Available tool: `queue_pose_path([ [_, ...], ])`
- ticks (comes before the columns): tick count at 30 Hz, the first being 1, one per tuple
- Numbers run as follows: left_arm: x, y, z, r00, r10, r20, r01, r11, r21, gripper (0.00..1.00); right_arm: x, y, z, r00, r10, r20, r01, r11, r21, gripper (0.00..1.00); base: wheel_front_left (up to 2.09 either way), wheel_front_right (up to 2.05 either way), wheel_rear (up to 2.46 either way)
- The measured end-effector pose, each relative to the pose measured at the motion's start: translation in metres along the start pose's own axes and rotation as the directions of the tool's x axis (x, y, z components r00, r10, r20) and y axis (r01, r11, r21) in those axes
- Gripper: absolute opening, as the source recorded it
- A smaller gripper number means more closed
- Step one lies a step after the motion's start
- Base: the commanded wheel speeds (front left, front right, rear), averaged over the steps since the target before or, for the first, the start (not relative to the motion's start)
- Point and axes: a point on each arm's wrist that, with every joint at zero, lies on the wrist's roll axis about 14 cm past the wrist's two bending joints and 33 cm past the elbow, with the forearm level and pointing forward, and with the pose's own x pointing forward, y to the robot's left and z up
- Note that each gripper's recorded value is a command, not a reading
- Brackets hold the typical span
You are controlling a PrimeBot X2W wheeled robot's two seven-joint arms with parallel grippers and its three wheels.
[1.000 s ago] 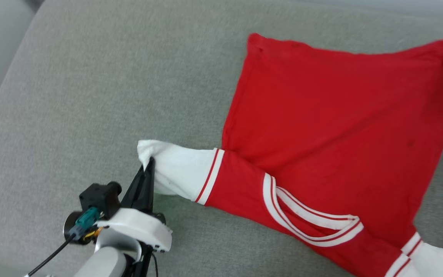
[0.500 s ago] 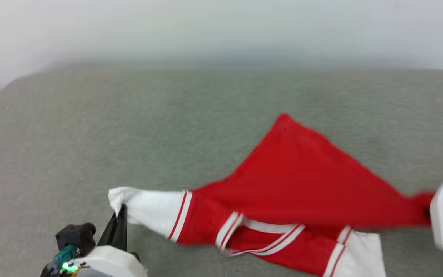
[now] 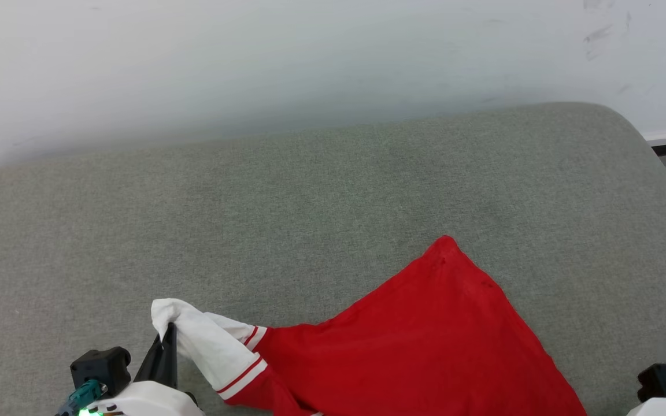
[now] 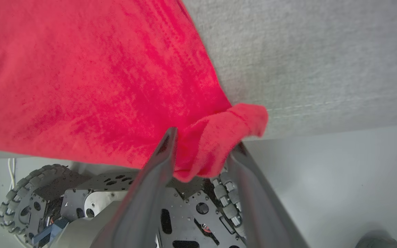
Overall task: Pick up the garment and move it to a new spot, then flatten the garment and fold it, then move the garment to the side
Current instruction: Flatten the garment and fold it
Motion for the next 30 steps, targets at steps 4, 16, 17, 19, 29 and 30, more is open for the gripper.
queue_pose_path([
  [4, 0.002, -0.003, -0.001, 1.0, -0.007, -0.007, 0.007, 1.0, 0.001, 0.0, -0.011, -0.009, 0.041, 0.978, -0.044, 0.202, 0.049, 0.999, -0.022, 1.0, 0.0, 0.0, 0.0],
  [16, 0.027, -0.011, 0.013, 0.999, -0.028, 0.03, 0.028, 1.0, -0.006, 0.0, -0.005, 0.019, 0.162, 0.83, 0.036, 0.557, 0.042, 0.991, -0.127, 1.0, 0.0, 0.0, 0.0],
  [17, 0.031, -0.011, 0.013, 0.999, -0.029, 0.033, 0.03, 1.0, -0.007, 0.0, -0.001, 0.024, 0.17, 0.832, 0.051, 0.553, 0.039, 0.988, -0.15, 1.0, 0.0, 0.0, 0.0],
  [19, 0.038, -0.012, 0.013, 0.999, -0.032, 0.035, 0.032, 0.999, -0.009, 0.0, 0.009, 0.036, 0.184, 0.841, 0.087, 0.534, 0.016, 0.983, -0.185, 1.0, 0.0, 0.0, 0.0],
  [29, 0.064, -0.01, 0.013, 0.998, -0.043, 0.043, 0.043, 0.999, -0.004, 0.0, 0.068, 0.09, 0.203, 0.969, 0.176, 0.173, -0.103, 0.925, -0.366, 1.0, 0.0, 0.0, 0.0],
  [30, 0.067, -0.01, 0.012, 0.998, -0.042, 0.043, 0.042, 0.999, -0.004, 0.0, 0.074, 0.094, 0.202, 0.976, 0.175, 0.133, -0.113, 0.918, -0.38, 1.0, 0.0, 0.0, 0.0],
])
